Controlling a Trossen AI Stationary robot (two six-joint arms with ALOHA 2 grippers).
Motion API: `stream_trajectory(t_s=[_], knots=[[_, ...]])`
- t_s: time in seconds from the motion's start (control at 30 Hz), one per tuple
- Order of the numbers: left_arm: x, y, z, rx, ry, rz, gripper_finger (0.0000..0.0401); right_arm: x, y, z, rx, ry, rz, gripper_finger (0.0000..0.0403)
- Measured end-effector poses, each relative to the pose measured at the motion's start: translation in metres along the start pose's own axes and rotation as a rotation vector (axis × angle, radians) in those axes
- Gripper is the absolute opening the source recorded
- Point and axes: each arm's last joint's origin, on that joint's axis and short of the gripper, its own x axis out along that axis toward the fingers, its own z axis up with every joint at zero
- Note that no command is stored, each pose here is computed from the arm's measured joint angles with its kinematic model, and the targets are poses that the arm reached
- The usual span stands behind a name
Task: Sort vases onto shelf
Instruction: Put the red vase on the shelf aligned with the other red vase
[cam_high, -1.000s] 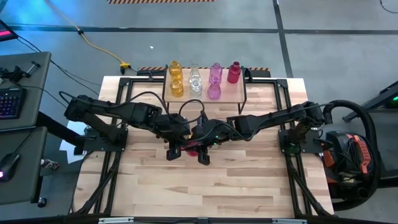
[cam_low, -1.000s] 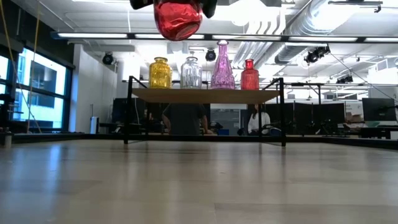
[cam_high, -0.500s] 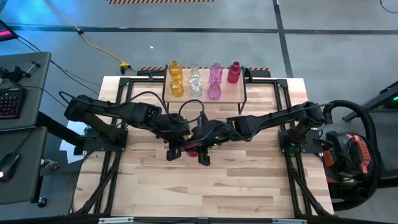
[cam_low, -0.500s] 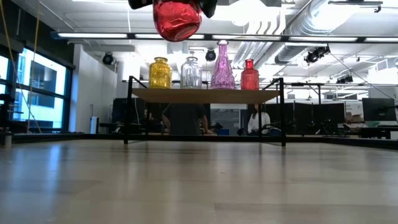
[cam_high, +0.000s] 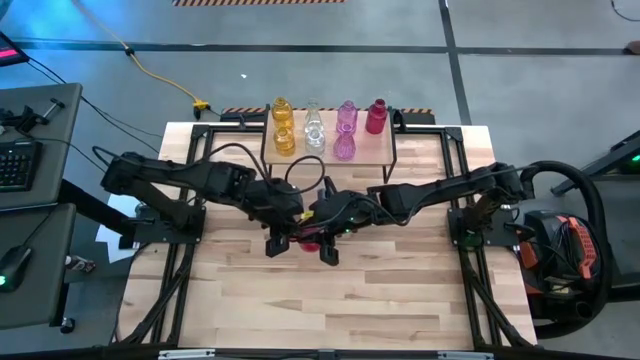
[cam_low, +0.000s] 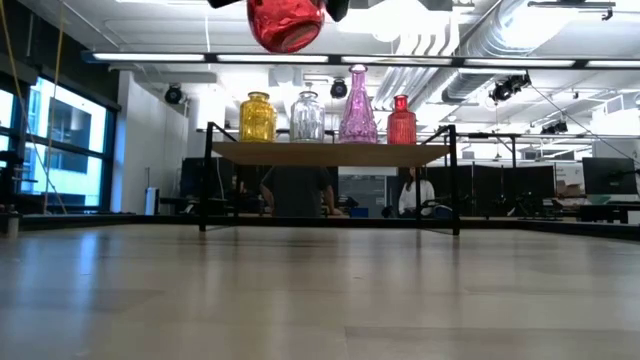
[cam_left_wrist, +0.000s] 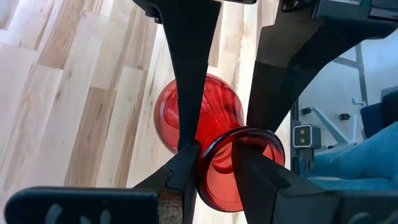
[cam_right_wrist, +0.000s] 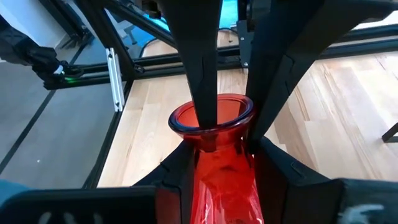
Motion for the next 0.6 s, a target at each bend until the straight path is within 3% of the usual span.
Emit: stream_trajectory(t_s=[0.23,0.6], knots=[[-0.007,-0.001,0.002,0.012,-0.011,-0.008,0.0090,-0.001,0.001,0.003,-0.001,-0.023,0.004,0.0096],[0.012,0.000,0.005,-0.036,0.035,0.003,0.0082,0.001,0.000,-0.003,0.009,0.013,-0.002,0.0093]])
